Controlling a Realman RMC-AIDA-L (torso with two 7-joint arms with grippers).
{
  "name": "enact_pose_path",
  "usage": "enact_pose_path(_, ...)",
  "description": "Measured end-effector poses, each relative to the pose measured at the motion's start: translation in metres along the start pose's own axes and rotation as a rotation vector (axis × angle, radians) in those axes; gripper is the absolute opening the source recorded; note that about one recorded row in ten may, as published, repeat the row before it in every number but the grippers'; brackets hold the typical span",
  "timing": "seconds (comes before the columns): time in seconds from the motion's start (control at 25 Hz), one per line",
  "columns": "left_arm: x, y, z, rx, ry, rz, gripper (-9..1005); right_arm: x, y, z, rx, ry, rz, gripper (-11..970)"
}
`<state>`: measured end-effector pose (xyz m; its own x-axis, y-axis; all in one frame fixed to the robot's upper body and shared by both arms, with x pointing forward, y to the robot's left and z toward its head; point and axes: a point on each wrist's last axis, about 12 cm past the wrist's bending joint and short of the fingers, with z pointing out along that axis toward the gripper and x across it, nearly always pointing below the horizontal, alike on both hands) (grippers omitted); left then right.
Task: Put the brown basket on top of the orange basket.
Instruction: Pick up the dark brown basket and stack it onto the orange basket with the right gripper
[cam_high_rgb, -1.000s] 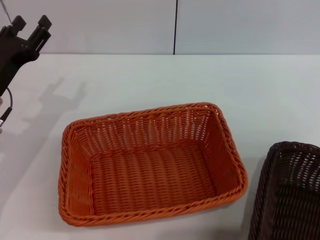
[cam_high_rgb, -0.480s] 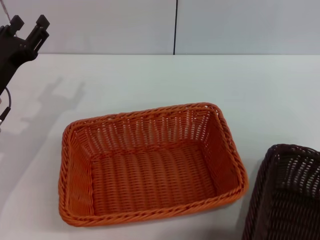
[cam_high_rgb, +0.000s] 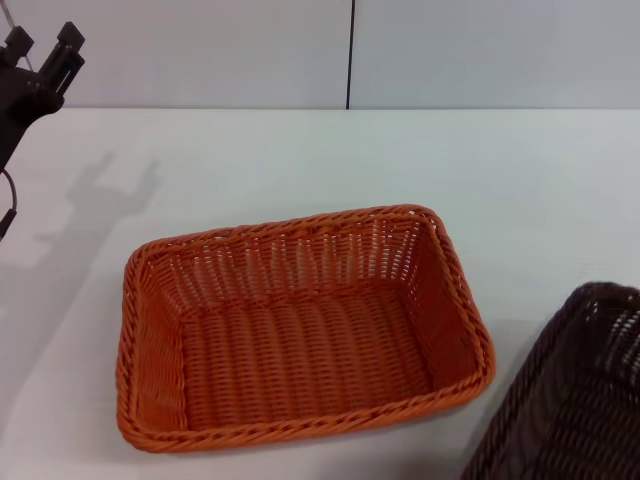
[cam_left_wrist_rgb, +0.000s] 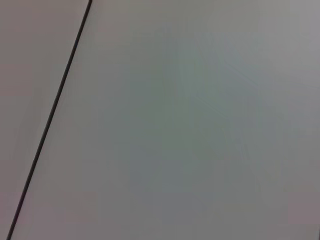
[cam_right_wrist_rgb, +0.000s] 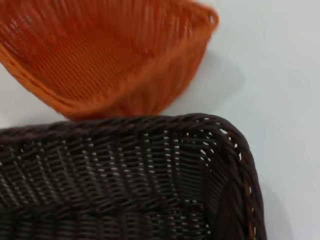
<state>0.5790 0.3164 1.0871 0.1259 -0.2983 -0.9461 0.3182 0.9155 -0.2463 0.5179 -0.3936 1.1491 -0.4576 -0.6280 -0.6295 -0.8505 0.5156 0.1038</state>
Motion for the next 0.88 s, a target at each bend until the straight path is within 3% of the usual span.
enact_pose_path(0.4, 0.002, -0.001, 0.001, -0.008, 0.006, -0.008, 715, -0.006, 0.018, -0.028, -0.071, -0.216, -0.113, 156)
enact_pose_path(0.88, 0.003, 0.0, 0.001, -0.016, 0.014, -0.01, 712, -0.006, 0.035, -0.035, -0.132, -0.42, -0.179, 147)
